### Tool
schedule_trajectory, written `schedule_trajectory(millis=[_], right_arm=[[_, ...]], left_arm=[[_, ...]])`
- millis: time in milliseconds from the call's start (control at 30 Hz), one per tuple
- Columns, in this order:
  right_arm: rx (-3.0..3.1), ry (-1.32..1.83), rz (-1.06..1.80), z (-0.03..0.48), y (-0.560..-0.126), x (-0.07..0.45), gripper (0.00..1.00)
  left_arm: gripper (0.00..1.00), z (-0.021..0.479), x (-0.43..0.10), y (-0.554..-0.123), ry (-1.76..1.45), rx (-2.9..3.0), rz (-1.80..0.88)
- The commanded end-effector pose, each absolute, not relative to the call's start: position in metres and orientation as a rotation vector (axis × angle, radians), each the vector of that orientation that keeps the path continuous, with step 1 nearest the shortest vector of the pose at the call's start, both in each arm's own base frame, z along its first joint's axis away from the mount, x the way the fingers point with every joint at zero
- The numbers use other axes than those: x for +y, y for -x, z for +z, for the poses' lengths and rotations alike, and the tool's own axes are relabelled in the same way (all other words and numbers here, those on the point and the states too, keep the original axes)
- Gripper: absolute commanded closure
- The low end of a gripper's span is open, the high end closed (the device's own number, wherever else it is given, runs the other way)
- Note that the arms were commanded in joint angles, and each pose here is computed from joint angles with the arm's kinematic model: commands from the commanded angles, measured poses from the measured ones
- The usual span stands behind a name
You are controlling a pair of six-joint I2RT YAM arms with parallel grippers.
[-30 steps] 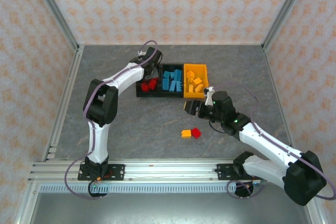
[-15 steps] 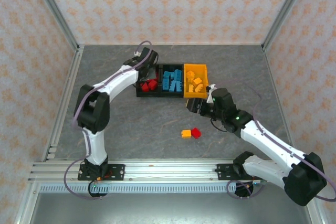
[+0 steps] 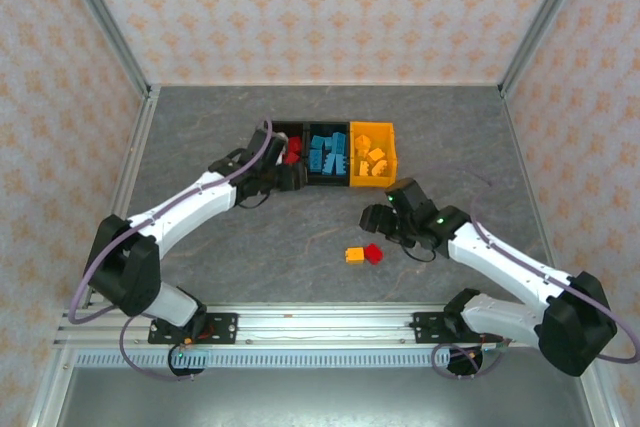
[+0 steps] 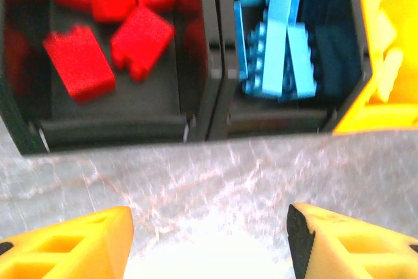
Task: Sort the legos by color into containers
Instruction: Pick up the lego from the bottom-center of the table.
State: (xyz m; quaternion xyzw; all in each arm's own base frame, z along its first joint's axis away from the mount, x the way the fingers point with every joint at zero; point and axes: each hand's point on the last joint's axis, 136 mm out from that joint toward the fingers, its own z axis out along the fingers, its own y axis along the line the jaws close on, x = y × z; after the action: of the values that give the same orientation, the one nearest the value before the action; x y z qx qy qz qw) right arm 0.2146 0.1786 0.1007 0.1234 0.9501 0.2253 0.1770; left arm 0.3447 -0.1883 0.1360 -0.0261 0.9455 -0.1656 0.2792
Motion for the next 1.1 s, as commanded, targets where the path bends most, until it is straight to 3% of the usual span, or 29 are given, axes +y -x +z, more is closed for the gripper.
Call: schedule_trajectory(millis=[0, 467, 733, 1067], right_arm=[[2.752, -0.557, 0.586, 0.084, -0.196, 0.171, 0.21], [2.85, -0.953, 0.305, 0.032, -0.174, 0.155, 0.22], [2.886, -0.976, 0.239, 0.02, -0.177, 0.159, 0.25], [2.824, -0.969, 0.232, 0.029, -0.192, 0.159, 0.51]], left_arm=[[0.35, 0.139, -0.2, -0.333, 0.037, 2.507, -0.537], [0.35, 0.105, -0.192, -0.308, 0.084, 2.559, -0.533], [0.36, 0.095, -0.186, -0.305, 0.105, 2.581, -0.503], [0.36, 0.094, -0.185, -0.301, 0.128, 2.579, -0.517]])
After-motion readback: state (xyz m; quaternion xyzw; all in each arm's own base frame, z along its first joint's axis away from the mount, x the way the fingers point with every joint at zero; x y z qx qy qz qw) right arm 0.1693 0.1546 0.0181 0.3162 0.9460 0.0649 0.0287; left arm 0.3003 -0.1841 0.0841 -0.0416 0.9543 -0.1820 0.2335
